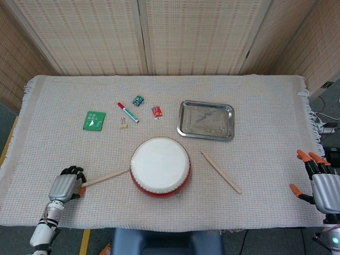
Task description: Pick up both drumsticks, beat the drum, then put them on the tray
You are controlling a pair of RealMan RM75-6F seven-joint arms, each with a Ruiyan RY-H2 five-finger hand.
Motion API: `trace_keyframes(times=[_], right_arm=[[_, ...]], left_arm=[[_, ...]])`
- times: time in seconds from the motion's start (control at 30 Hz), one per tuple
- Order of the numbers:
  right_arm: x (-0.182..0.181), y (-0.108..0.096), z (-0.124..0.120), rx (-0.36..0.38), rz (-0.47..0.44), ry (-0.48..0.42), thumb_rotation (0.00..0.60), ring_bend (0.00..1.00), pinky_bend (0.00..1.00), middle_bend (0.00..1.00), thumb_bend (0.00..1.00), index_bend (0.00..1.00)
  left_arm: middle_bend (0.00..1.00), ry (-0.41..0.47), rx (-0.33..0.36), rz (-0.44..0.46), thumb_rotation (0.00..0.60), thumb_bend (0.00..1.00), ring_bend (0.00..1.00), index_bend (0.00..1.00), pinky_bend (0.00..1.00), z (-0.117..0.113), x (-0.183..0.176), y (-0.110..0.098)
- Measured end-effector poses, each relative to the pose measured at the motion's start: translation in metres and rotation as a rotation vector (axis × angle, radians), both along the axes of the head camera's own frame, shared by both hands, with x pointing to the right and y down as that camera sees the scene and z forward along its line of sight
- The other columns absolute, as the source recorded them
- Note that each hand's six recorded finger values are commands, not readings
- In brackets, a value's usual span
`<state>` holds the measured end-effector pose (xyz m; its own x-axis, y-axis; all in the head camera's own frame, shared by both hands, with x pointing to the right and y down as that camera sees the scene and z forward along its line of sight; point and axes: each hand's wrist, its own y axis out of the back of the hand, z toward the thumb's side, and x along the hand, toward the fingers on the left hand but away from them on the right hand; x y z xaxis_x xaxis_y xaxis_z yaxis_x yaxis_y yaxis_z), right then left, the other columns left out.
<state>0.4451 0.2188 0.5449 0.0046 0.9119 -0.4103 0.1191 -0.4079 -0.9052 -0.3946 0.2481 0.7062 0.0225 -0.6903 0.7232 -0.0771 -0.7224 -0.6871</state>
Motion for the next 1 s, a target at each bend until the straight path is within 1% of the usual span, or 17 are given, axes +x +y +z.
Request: trace_keyframes(times=[0.1, 0.27, 0.43, 0.5, 0.6, 0.63, 0.67, 0.77, 0.83, 0.9, 1.0], right_arm=[[0.001, 0.003, 0.002, -0.018, 0.016, -0.012, 0.6, 0.07, 0.18, 0.2, 0.15, 0.09], [0.0, 0.004, 0.002, -0.022, 0.019, -0.016, 0.6, 0.07, 0.18, 0.2, 0.15, 0.09], [-0.001, 0.008, 0.004, -0.049, 0.018, -0.017, 0.6, 0.07, 0.18, 0.2, 0.15, 0.09], [-0.001, 0.01, 0.006, -0.064, 0.021, -0.014, 0.6, 0.06, 0.18, 0.19, 0.15, 0.09], [-0.002, 0.012, 0.009, -0.096, 0.018, -0.012, 0.6, 0.05, 0.18, 0.18, 0.15, 0.09], [-0.003, 0.012, 0.01, -0.106, 0.015, -0.011, 0.6, 0.04, 0.17, 0.18, 0.15, 0.08], [-0.004, 0.012, 0.01, -0.118, 0.007, -0.009, 0.6, 0.04, 0.17, 0.18, 0.15, 0.08], [-0.01, 0.011, 0.009, -0.126, -0.024, -0.003, 0.6, 0.03, 0.16, 0.18, 0.15, 0.08], [-0.013, 0.01, 0.008, -0.123, -0.037, -0.001, 0.6, 0.03, 0.16, 0.18, 0.15, 0.08], [-0.015, 0.009, 0.006, -0.116, -0.045, -0.001, 0.6, 0.03, 0.16, 0.18, 0.15, 0.08], [-0.016, 0.008, 0.005, -0.111, -0.05, -0.006, 0.6, 0.03, 0.16, 0.18, 0.15, 0.08]], left_arm=[[0.23, 0.0, 0.016, 0.007, 0.6, 0.39, 0.12, 0.66, 0.16, -0.005, -0.006, 0.002], [0.25, 0.009, 0.046, 0.025, 0.6, 0.39, 0.13, 0.68, 0.15, -0.016, -0.017, 0.003], [0.26, 0.023, 0.053, 0.028, 0.6, 0.39, 0.13, 0.68, 0.14, -0.022, -0.036, 0.004], [0.24, 0.024, 0.041, 0.024, 0.6, 0.39, 0.13, 0.63, 0.14, -0.023, -0.047, 0.005], [0.2, 0.005, -0.001, 0.023, 0.6, 0.39, 0.11, 0.45, 0.13, -0.021, -0.063, 0.009], [0.18, -0.004, -0.014, 0.024, 0.6, 0.39, 0.1, 0.37, 0.13, -0.021, -0.066, 0.011], [0.17, -0.015, -0.026, 0.023, 0.6, 0.39, 0.1, 0.3, 0.13, -0.02, -0.069, 0.012], [0.14, -0.042, -0.035, 0.017, 0.6, 0.39, 0.08, 0.2, 0.13, -0.021, -0.074, 0.014], [0.14, -0.044, -0.033, 0.005, 0.6, 0.39, 0.08, 0.18, 0.13, -0.022, -0.073, 0.015], [0.14, -0.033, -0.02, -0.011, 0.6, 0.39, 0.08, 0.19, 0.12, -0.024, -0.069, 0.014], [0.14, 0.005, 0.008, -0.029, 0.6, 0.39, 0.08, 0.25, 0.12, -0.026, -0.056, 0.011]])
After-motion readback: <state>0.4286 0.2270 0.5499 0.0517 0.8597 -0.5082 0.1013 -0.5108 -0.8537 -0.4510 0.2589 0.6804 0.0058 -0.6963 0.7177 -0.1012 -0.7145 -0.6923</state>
